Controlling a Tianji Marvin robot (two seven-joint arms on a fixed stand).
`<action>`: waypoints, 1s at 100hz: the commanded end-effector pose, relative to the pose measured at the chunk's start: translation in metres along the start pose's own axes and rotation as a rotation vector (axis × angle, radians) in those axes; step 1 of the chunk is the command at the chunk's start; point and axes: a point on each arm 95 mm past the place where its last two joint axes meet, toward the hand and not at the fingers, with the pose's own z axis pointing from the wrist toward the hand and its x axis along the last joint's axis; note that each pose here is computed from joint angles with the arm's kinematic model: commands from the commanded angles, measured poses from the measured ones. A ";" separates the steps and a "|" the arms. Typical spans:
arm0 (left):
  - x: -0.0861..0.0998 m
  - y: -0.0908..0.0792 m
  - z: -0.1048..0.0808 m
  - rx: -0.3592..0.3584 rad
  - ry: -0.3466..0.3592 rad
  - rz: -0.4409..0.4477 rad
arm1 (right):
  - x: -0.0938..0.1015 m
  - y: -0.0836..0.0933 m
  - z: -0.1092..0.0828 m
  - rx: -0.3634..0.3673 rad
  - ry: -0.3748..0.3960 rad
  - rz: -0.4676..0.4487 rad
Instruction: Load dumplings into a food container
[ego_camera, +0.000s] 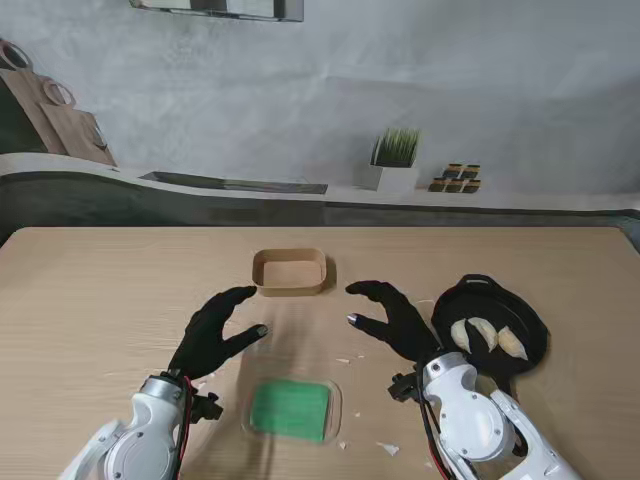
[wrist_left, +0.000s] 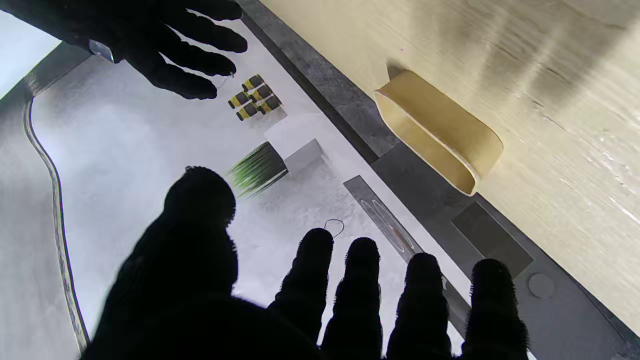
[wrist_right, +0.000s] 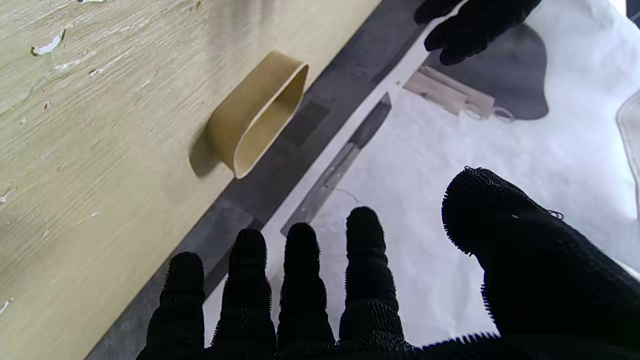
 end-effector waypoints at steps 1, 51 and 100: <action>0.000 0.003 0.000 -0.018 -0.005 -0.006 | 0.000 -0.006 -0.001 0.010 -0.012 0.013; -0.006 -0.021 0.022 -0.037 0.033 0.332 | 0.004 0.003 -0.008 -0.029 0.001 0.022; -0.046 -0.032 0.121 -0.190 0.013 0.766 | 0.007 0.015 -0.016 -0.066 0.015 -0.013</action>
